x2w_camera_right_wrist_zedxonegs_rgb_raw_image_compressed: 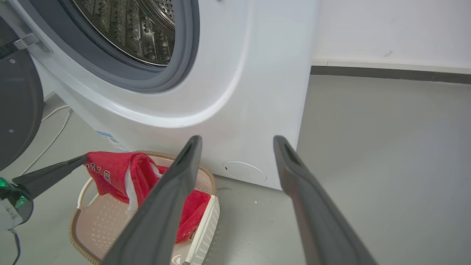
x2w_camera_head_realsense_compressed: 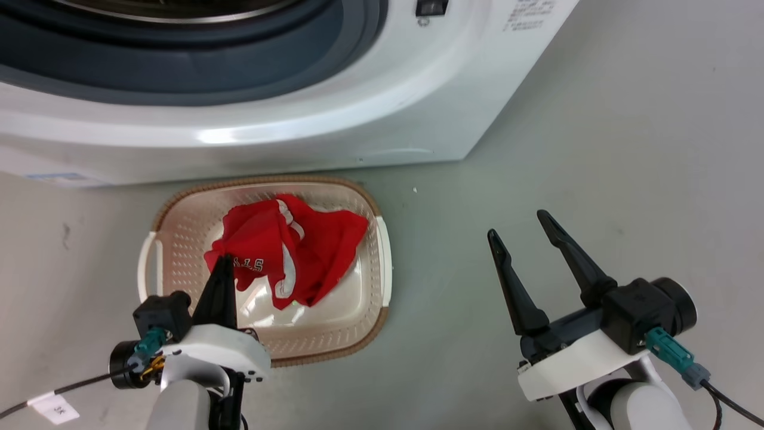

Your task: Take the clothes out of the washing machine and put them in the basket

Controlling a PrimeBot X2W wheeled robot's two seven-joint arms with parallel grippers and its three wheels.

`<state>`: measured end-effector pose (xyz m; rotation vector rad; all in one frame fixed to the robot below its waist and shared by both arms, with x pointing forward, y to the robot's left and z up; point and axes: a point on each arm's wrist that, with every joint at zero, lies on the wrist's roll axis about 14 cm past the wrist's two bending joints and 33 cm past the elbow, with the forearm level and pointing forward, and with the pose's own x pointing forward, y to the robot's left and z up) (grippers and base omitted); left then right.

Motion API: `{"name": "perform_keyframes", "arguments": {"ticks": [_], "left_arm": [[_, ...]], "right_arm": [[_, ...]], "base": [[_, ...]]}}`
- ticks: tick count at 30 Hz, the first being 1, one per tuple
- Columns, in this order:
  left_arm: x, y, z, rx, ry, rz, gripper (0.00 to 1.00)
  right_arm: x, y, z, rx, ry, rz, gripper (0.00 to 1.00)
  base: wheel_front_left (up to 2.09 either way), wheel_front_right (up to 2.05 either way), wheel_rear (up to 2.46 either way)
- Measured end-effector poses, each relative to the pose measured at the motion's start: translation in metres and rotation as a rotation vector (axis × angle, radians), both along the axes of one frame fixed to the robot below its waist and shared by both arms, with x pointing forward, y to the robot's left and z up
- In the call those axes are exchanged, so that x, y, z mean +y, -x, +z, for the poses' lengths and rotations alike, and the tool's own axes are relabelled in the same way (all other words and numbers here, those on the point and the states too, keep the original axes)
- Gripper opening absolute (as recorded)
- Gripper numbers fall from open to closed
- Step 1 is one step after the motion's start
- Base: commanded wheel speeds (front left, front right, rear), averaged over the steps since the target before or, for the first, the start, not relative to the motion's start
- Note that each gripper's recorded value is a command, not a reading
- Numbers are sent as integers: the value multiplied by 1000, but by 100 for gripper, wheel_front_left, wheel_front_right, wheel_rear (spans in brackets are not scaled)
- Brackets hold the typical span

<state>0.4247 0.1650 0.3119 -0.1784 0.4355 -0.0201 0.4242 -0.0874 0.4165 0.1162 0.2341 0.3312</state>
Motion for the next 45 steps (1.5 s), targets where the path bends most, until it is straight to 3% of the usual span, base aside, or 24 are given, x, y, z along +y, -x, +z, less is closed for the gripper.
{"name": "perform_keyframes", "arguments": {"ticks": [14,25,26,28,39,45], "left_arm": [[18,1,-120,314,-30,51,0],[24,30,-175,535,-54,75,0],[25,30,-175,541,-55,78,22],[25,28,-170,537,-57,74,100],[23,38,-89,400,-50,40,100],[12,14,-6,135,-56,6,100]], "right_arm": [[-7,-13,-63,117,10,-14,100],[-19,-8,-79,155,24,-46,100],[-20,-8,-78,151,22,-48,100],[-20,-7,-74,143,21,-51,100],[-16,8,0,-11,-2,-47,100],[-25,28,46,-108,10,-77,100]], "base": [[0,0,0],[0,0,0],[0,0,0],[0,0,0],[0,0,0],[0,0,0]]}}
